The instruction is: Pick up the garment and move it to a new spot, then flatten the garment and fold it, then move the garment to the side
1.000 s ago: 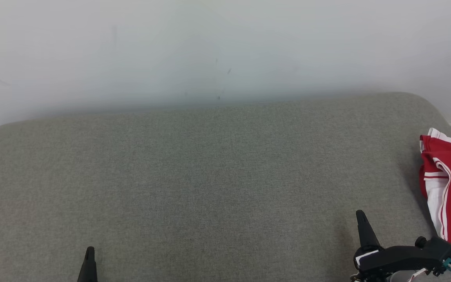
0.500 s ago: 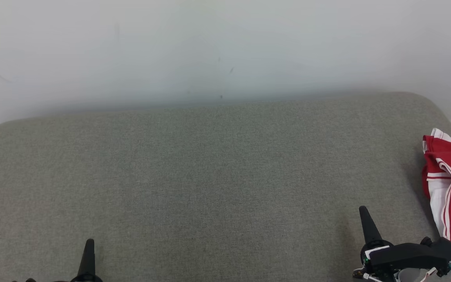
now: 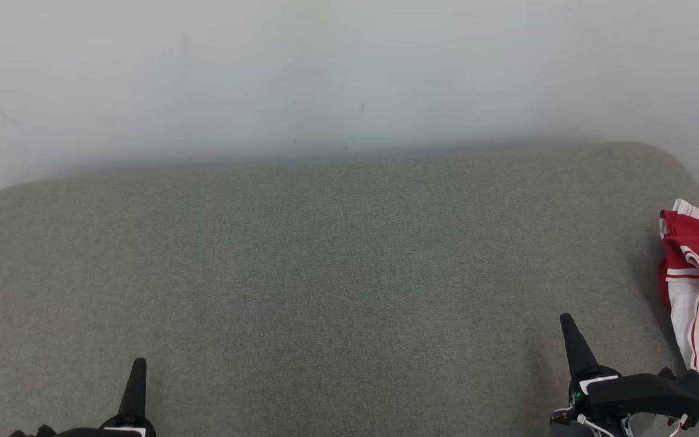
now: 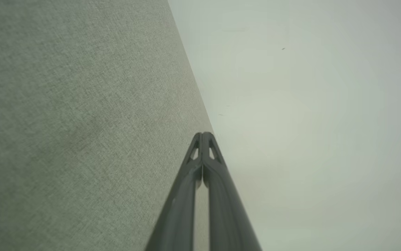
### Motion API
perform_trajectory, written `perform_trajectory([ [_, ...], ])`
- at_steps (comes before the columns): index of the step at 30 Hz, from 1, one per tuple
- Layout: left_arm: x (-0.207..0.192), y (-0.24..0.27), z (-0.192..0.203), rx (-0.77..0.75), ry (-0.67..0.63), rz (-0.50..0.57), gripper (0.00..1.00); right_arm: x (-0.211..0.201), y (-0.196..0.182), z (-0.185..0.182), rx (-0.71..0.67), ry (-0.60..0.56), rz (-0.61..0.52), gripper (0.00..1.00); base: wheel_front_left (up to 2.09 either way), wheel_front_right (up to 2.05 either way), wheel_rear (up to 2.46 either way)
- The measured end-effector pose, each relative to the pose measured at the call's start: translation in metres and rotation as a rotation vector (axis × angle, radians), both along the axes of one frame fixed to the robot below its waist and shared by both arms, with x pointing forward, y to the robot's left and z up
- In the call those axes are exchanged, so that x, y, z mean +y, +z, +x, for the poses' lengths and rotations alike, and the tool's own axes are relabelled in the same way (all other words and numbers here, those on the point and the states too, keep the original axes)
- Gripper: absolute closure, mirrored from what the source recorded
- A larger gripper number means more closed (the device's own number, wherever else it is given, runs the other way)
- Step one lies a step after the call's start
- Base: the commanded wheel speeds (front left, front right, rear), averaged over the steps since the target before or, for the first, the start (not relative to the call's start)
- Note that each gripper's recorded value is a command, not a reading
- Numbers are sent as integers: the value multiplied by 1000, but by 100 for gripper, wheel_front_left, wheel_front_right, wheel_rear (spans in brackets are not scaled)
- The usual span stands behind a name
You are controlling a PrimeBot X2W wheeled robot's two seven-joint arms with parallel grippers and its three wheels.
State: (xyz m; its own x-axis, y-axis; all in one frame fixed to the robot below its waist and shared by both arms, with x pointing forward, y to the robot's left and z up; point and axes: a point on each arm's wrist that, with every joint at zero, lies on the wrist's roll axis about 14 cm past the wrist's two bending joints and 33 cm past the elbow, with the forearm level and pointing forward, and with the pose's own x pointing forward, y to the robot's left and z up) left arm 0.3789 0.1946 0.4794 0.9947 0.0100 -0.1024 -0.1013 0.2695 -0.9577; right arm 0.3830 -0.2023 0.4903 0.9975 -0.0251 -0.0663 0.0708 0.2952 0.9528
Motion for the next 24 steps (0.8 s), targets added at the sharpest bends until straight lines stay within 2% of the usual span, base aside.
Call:
perform_trajectory([
  [24,3,15,6,-56,5,-184,100,1,12,5,-46,7,201,100,0,0,0],
])
